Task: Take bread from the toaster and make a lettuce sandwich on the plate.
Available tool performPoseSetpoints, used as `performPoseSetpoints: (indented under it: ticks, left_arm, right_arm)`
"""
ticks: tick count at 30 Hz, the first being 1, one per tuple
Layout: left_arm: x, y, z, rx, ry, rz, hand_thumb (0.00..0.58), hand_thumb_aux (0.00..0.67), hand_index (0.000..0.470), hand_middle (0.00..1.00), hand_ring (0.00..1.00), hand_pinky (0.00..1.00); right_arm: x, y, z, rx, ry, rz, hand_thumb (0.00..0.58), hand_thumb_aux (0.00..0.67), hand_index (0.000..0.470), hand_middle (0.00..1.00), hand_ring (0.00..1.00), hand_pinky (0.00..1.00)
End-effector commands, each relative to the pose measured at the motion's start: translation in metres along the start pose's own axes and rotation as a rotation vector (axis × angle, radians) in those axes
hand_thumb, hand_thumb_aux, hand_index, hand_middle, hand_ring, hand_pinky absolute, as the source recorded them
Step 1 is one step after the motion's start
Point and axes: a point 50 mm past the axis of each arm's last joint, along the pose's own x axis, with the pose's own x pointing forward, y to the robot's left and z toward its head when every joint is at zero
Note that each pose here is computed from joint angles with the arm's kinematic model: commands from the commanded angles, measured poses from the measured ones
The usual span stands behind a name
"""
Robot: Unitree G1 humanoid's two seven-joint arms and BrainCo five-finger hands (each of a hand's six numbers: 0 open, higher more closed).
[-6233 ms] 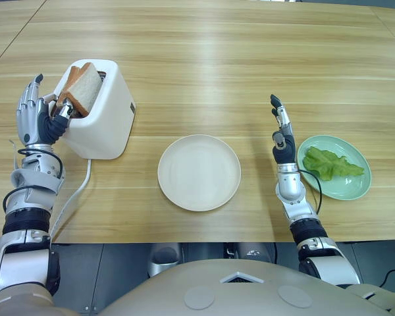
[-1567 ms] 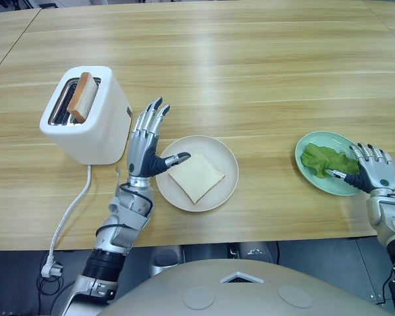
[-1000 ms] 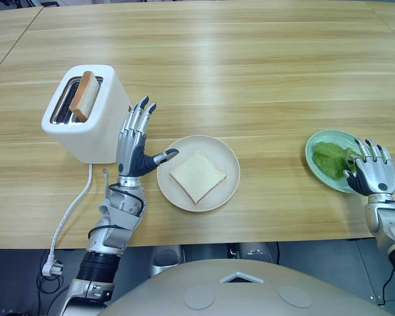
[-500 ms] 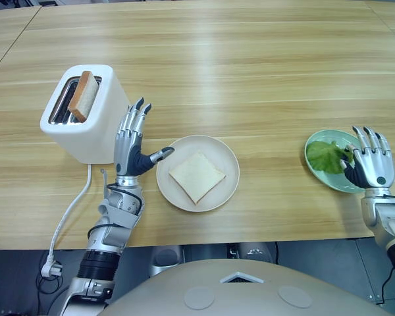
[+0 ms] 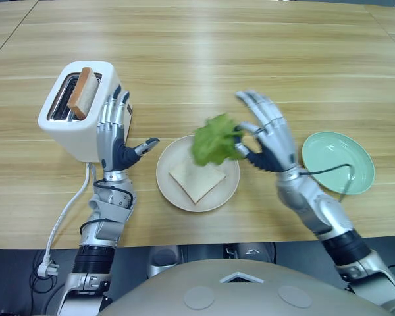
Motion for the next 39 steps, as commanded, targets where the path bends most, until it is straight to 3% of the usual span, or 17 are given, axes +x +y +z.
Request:
performPoseSetpoints:
  ticks: [1, 9, 19, 20, 21, 32, 33, 36, 37, 38, 39]
  left_arm:
    - [0.008, 0.015, -0.005, 0.065, 0.0, 0.06, 0.0, 0.0, 0.0, 0.0, 0.0, 0.0]
    - [0.028, 0.05, -0.036, 0.289, 0.063, 0.148, 0.0, 0.0, 0.0, 0.0, 0.0, 0.0]
    - [0.043, 0.073, -0.077, 0.523, 0.211, 0.04, 0.0, 0.0, 0.0, 0.0, 0.0, 0.0]
    - [0.043, 0.073, -0.08, 0.537, 0.226, 0.017, 0.0, 0.0, 0.0, 0.0, 0.0, 0.0]
    - [0.045, 0.072, -0.084, 0.544, 0.235, -0.006, 0.0, 0.0, 0.0, 0.0, 0.0, 0.0]
    - [0.045, 0.05, -0.108, 0.543, 0.302, -0.279, 0.018, 0.011, 0.007, 0.0, 0.0, 0.0]
    - [0.044, 0.049, -0.108, 0.542, 0.301, -0.297, 0.116, 0.071, 0.049, 0.0, 0.0, 0.0]
    - [0.042, 0.043, -0.105, 0.535, 0.285, -0.35, 0.187, 0.118, 0.081, 0.0, 0.0, 0.0]
    - [0.041, 0.042, -0.103, 0.531, 0.28, -0.364, 0.288, 0.194, 0.133, 0.0, 0.0, 0.0]
    - [0.041, 0.04, -0.102, 0.528, 0.276, -0.385, 0.349, 0.247, 0.17, 0.0, 0.0, 0.0]
    - [0.04, 0.038, -0.102, 0.528, 0.272, -0.407, 0.458, 0.363, 0.249, 0.0, 0.0, 0.0]
  right_arm:
    - [-0.013, 0.029, -0.006, 0.015, 0.02, 0.105, 0.58, 0.67, 0.46, 0.0, 0.0, 0.0]
    - [-0.028, 0.068, -0.006, 0.008, -0.024, 0.24, 0.58, 0.67, 0.46, 0.0, 0.0, 0.0]
    - [-0.027, 0.077, -0.005, -0.003, -0.051, 0.256, 0.58, 0.67, 0.46, 0.0, 0.0, 0.0]
    - [-0.027, 0.077, -0.005, -0.005, -0.055, 0.26, 0.555, 0.531, 0.364, 0.0, 0.0, 0.0]
    - [-0.027, 0.077, -0.004, -0.007, -0.051, 0.262, 0.0, 0.0, 0.0, 0.0, 0.0, 0.0]
    - [-0.047, 0.054, -0.026, -0.116, 0.006, 0.278, 0.0, 0.0, 0.0, 0.0, 0.0, 0.0]
    - [-0.05, 0.05, -0.029, -0.129, 0.008, 0.282, 0.0, 0.0, 0.0, 0.0, 0.0, 0.0]
    - [-0.055, 0.041, -0.033, -0.152, 0.017, 0.281, 0.0, 0.0, 0.0, 0.0, 0.0, 0.0]
    - [-0.055, 0.038, -0.033, -0.158, 0.019, 0.275, 0.0, 0.0, 0.0, 0.0, 0.0, 0.0]
    - [-0.055, 0.035, -0.034, -0.165, 0.02, 0.267, 0.0, 0.0, 0.0, 0.0, 0.0, 0.0]
    - [-0.054, 0.032, -0.034, -0.169, 0.02, 0.256, 0.0, 0.0, 0.0, 0.0, 0.0, 0.0]
